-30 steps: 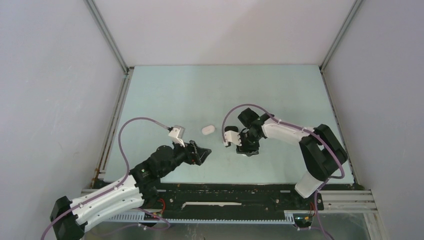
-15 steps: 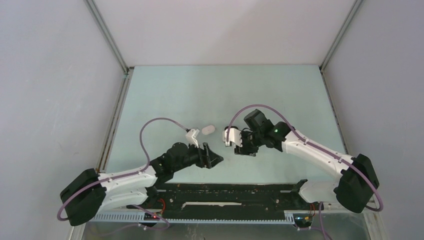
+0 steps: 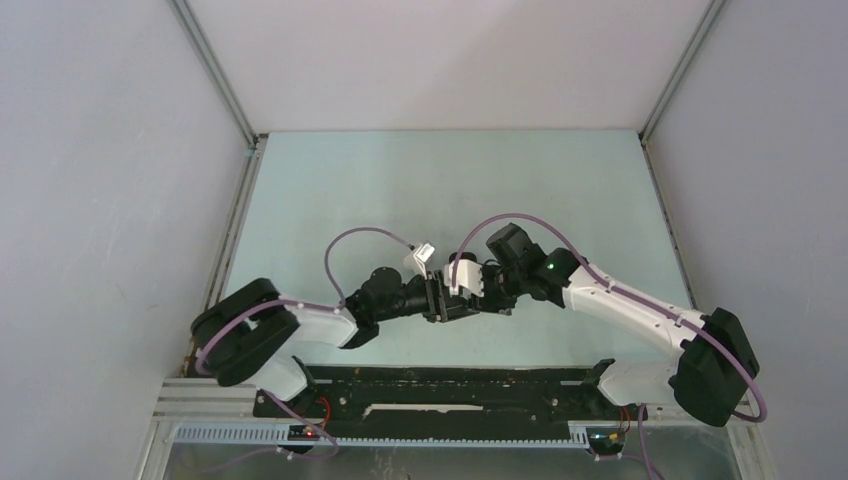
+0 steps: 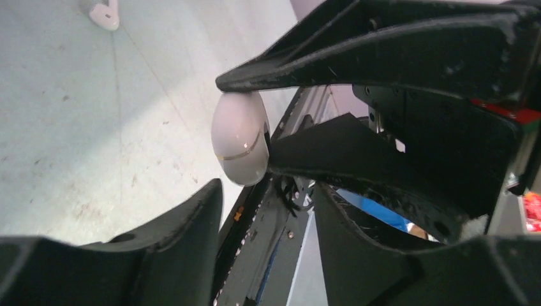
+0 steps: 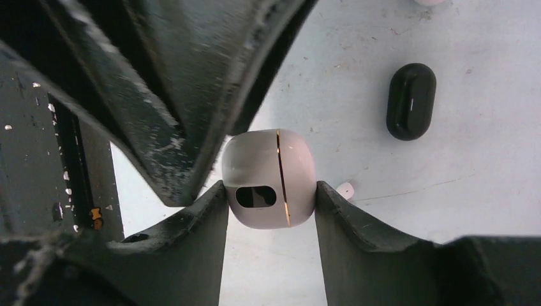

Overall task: Insert the wireless bluetooth earbuds into the charging case
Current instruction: Pick up the charging case at the center of the board.

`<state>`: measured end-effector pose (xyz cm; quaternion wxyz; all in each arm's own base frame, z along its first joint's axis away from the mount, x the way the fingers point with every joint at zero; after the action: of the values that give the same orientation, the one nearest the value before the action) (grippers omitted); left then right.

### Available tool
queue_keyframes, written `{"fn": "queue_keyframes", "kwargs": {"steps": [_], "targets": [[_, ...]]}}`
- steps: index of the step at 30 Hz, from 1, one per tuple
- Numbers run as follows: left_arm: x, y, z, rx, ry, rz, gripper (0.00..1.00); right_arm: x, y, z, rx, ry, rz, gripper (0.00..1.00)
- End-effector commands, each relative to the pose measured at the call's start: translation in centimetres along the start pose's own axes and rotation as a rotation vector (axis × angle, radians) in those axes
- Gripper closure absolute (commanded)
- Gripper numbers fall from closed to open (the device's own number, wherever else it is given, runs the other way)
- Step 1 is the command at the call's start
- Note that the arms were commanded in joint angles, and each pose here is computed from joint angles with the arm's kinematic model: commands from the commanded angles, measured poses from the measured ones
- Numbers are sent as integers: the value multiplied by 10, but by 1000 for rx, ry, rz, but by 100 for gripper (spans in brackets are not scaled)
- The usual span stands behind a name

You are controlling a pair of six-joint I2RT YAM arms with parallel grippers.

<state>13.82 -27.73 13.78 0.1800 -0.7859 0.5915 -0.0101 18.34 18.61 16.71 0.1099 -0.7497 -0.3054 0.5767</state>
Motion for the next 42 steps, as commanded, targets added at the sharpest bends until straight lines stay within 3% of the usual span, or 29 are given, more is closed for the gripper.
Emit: {"fn": "queue_keyframes", "kwargs": {"steps": [1,4,23,38,42], "targets": [[7,-12,-28,-92,268,10,45,-7,-11,-5,-4,47,-56,62],[14,-12,-18,-179,272,51,51,-7,-12,-5,-2,49,-64,62],[23,-15,-13,-187,257,51,63,-8,-15,-4,13,44,-91,60],[26,-14,-11,-197,254,64,63,-7,-16,-4,20,43,-93,57],[26,-13,-9,-207,245,61,57,-9,-17,-3,26,44,-103,57]]}}
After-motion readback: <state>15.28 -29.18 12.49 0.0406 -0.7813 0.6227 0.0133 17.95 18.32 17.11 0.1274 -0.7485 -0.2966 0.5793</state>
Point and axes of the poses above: each gripper's point midway between its finger pads, its own x axis out along the fingers, its own z axis along the line the jaws close on, y = z × x, the point moved 8 cm from there along -x, back along the fingers, and after that the axes turned 13 degrees about -x, right-handed, at the moved point
